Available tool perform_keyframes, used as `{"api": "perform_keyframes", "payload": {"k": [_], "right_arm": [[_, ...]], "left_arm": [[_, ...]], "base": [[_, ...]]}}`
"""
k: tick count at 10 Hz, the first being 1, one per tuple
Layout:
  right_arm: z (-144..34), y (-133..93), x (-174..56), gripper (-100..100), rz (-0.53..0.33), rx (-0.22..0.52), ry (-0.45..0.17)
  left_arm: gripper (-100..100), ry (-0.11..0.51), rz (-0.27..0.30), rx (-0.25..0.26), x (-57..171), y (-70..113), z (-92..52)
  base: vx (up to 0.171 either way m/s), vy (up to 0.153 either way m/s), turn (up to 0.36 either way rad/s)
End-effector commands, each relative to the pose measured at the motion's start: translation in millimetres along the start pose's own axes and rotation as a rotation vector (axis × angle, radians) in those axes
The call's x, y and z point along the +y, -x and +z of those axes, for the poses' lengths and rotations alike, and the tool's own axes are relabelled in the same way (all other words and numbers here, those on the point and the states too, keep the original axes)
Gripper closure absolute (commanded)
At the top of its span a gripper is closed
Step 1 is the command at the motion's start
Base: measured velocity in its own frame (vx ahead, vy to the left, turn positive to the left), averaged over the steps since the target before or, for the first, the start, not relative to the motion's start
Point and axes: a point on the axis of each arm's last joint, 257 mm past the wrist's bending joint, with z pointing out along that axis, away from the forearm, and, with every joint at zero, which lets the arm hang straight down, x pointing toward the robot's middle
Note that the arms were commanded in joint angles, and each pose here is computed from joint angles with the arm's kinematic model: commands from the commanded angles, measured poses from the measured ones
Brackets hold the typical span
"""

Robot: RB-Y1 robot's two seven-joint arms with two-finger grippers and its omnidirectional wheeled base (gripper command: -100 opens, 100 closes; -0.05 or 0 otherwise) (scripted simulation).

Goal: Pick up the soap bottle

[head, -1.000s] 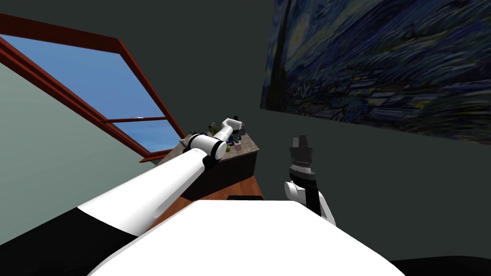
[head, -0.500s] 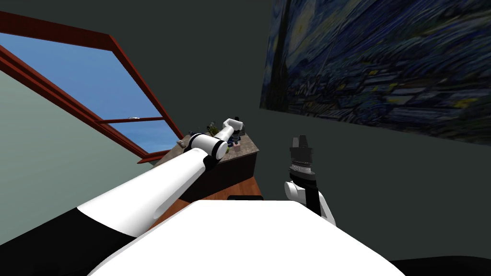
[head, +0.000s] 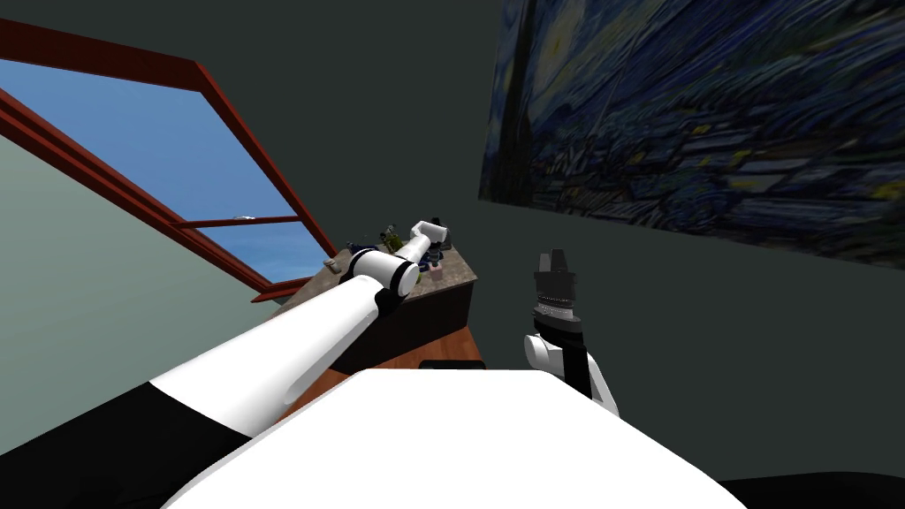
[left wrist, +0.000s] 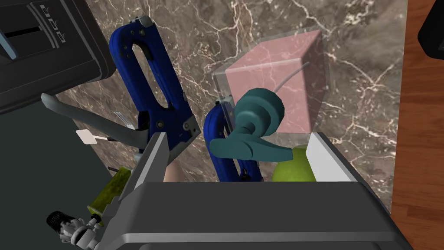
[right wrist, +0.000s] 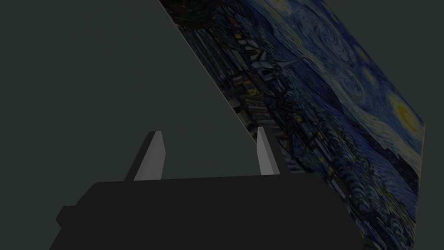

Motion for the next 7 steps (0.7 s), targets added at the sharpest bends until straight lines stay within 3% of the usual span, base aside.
{"api": "perform_keyframes", "payload": {"k": [1, 2, 6, 7], "right_arm": [[0.0, 0.0, 0.0, 0, 0.000, 0.000, 0.000], [0.0, 0.0, 0.0, 0, 0.000, 0.000, 0.000], [0.0, 0.0, 0.0, 0, 0.000, 0.000, 0.000], [0.0, 0.0, 0.0, 0, 0.000, 0.000, 0.000]], "left_arm": [[-100, 0.000, 0.000, 0.000, 0.0, 0.0, 0.0], [100, 0.001, 0.000, 0.000, 0.6, 0.1, 0.5], [100, -0.002, 0.000, 0.000, -0.8, 0.0, -0.2], [0, -0.003, 0.001, 0.000, -0.9, 0.0, -0.3]], "base": [[0.000, 0.000, 0.000], [0.000, 0.000, 0.000], [0.000, 0.000, 0.000], [0.000, 0.000, 0.000]]}}
